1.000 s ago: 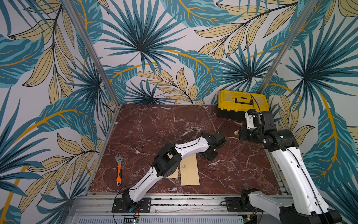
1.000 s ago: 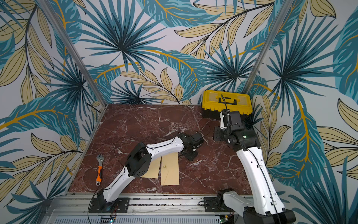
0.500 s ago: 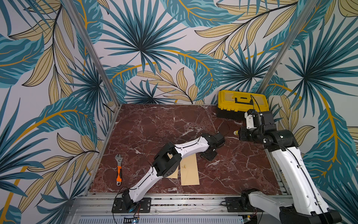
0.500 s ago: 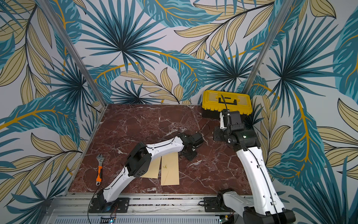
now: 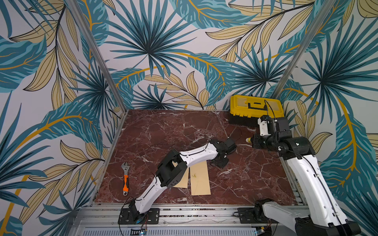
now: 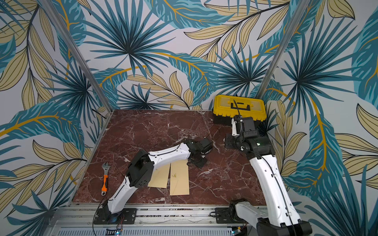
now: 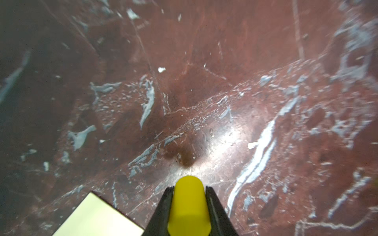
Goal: Seal the envelope with a glue stick
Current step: Pick up the lid from the center of the board, then close the lid of the glue stick.
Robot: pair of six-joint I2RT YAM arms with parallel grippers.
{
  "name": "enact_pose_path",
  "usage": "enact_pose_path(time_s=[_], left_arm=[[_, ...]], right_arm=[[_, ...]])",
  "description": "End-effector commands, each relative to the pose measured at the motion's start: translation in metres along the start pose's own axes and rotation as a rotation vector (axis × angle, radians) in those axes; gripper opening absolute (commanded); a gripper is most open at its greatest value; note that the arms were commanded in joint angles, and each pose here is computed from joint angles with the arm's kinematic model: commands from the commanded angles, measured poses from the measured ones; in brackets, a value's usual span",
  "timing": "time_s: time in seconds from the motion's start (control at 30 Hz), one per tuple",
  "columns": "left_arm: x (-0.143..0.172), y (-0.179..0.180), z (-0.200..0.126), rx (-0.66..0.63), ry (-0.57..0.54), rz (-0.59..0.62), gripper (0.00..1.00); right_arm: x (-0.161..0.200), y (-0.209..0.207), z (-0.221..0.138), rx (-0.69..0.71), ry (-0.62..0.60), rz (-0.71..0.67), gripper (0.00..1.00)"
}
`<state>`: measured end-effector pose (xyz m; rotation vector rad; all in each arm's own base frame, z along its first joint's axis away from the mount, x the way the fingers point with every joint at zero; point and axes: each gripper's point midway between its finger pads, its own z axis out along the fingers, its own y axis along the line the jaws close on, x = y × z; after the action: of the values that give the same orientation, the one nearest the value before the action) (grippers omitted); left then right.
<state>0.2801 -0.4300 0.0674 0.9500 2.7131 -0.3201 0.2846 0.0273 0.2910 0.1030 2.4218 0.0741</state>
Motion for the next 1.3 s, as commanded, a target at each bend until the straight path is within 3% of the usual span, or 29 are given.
enact_pose_path(time_s=[0.0, 0.13, 0.4, 0.57, 0.87, 1.27], left_arm=[[-0.042, 0.008, -0.070, 0.163, -0.237, -0.098, 0.27], [-0.052, 0.025, -0.135, 0.359, -0.432, -0.164, 0.27], [-0.051, 0.059, -0.298, 0.792, -0.929, -0.179, 0.28], [-0.036, 0.063, -0.374, 0.985, -1.088, -0.109, 0.28], [-0.001, 0.041, -0.479, 1.385, -1.248, 0.115, 0.28], [0.024, 0.022, -0.520, 1.408, -1.243, 0.246, 0.31]], right_arm=[[-0.005, 0.011, -0.012, -0.078, -0.049, 0.024, 0.00], [-0.016, 0.038, -0.028, -0.243, -0.120, 0.036, 0.00], [-0.054, 0.111, -0.105, -0.769, -0.403, 0.025, 0.00], [-0.077, 0.139, -0.166, -1.053, -0.569, -0.003, 0.00], [-0.091, 0.175, -0.242, -1.308, -0.684, -0.113, 0.00], [-0.089, 0.213, -0.270, -1.417, -0.673, -0.221, 0.00]])
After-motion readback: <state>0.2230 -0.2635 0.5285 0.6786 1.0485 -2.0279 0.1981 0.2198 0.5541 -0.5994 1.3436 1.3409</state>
